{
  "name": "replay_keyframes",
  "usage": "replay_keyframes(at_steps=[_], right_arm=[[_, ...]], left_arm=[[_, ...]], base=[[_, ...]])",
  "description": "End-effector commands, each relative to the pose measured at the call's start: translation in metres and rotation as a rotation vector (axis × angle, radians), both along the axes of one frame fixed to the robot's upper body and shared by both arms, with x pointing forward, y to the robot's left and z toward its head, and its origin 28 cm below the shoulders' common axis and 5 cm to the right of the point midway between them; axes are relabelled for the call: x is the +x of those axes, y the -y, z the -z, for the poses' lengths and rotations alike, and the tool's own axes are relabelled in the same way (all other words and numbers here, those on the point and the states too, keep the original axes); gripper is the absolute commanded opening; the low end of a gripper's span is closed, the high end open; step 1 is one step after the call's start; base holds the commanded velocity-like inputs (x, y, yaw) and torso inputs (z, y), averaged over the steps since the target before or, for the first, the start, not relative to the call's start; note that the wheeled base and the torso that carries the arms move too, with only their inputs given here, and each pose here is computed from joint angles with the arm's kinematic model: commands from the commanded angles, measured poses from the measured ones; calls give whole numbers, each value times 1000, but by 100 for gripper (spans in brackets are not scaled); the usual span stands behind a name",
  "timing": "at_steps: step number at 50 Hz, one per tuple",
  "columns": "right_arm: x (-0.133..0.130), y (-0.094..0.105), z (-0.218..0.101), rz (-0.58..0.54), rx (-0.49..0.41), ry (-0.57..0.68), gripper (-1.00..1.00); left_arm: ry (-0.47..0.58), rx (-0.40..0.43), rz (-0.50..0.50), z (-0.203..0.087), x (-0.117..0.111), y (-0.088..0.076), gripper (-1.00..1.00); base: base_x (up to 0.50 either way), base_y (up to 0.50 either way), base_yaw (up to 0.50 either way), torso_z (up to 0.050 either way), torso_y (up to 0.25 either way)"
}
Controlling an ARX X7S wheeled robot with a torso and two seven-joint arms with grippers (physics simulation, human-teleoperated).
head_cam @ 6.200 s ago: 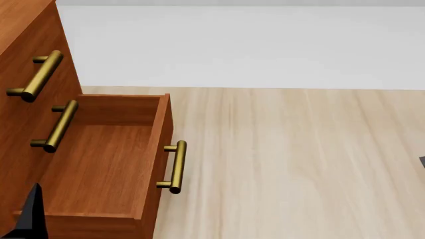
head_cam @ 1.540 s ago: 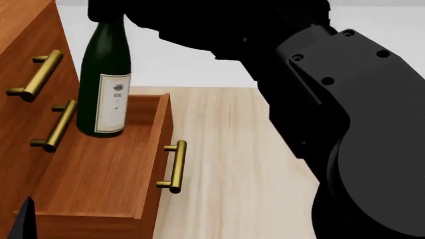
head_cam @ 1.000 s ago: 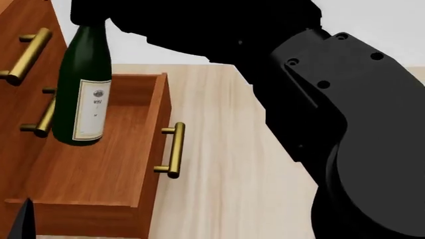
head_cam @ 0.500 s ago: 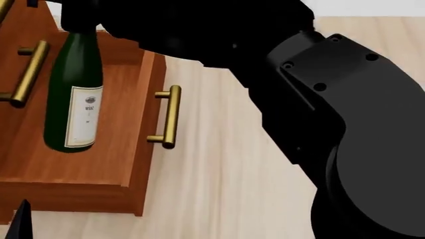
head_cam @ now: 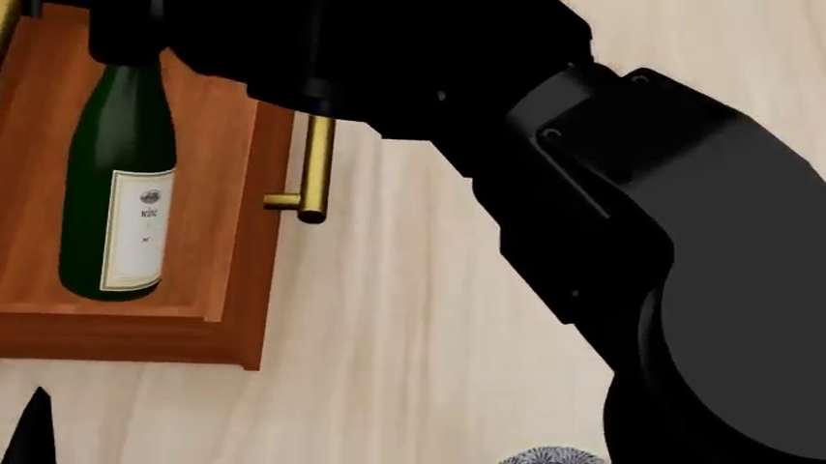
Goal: Put the wine bottle in the bottom drawer of the cabinet.
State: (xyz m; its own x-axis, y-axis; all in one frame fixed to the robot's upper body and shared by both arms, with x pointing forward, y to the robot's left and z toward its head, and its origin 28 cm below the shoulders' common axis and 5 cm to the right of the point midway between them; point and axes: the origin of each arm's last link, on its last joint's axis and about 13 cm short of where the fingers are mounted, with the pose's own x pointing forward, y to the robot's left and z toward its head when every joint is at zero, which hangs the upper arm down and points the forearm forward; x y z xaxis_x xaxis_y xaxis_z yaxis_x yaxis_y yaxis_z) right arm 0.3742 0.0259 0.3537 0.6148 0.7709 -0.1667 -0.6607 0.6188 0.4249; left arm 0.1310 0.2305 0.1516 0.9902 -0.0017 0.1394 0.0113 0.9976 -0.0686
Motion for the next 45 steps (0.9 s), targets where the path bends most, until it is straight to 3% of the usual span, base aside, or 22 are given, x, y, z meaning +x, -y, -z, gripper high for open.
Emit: replay_keyframes(at_steps=[1,20,45], right_arm=[[-5,-6,-3,-41,0,8,-100],[-9,-9,3,-49,-75,10,-100],[-8,-12,25,-37,-121,-29,-100]], left_arm=[[-1,3,3,1,0,0,100],[3,0,10,1,0,1,100],[10,5,14,2,0,1,100]], base=[[0,0,0,0,-217],[0,0,0,0,-201],[0,0,0,0,-21]])
